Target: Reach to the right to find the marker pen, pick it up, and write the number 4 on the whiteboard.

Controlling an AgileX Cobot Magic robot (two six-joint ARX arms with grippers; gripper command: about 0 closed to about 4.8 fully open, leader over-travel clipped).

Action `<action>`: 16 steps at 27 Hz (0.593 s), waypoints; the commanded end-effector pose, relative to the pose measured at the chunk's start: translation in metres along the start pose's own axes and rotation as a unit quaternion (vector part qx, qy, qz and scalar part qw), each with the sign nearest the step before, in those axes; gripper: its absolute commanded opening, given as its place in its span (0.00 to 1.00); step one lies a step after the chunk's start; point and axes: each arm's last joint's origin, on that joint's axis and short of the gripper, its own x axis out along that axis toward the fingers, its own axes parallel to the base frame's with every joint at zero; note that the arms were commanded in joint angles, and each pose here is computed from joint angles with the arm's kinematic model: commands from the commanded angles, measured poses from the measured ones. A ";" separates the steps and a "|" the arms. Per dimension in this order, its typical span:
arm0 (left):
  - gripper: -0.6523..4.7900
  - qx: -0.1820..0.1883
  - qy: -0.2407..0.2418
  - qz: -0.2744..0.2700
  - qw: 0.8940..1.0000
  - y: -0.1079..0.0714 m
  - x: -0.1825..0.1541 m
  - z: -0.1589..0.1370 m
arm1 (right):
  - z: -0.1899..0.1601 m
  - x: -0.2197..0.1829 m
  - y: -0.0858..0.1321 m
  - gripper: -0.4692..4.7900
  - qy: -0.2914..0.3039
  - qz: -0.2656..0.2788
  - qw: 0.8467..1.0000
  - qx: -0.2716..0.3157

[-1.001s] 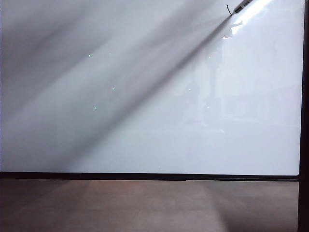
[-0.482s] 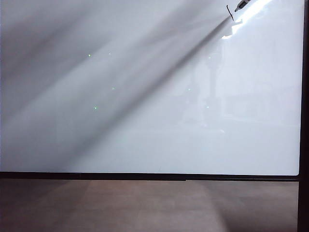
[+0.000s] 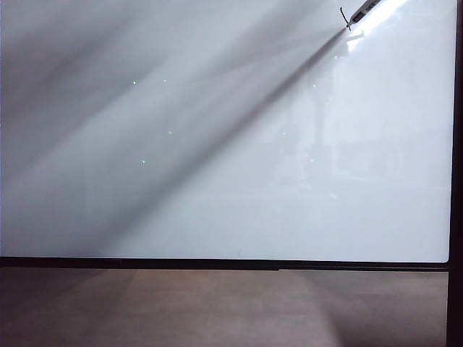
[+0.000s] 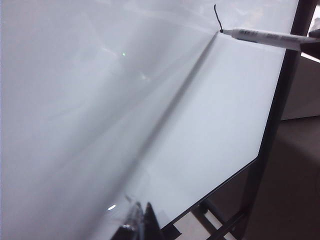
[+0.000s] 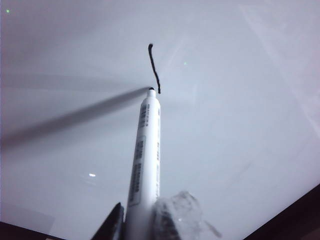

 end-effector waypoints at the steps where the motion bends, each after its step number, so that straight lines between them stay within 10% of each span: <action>1: 0.11 0.001 -0.011 -0.001 1.000 0.000 -0.002 0.004 | 0.002 0.003 -0.001 0.09 -0.010 -0.006 1.000 0.001; 16: 0.11 0.002 0.002 -0.002 1.000 0.000 -0.002 0.001 | -0.002 0.007 -0.026 0.09 -0.008 -0.059 0.998 0.012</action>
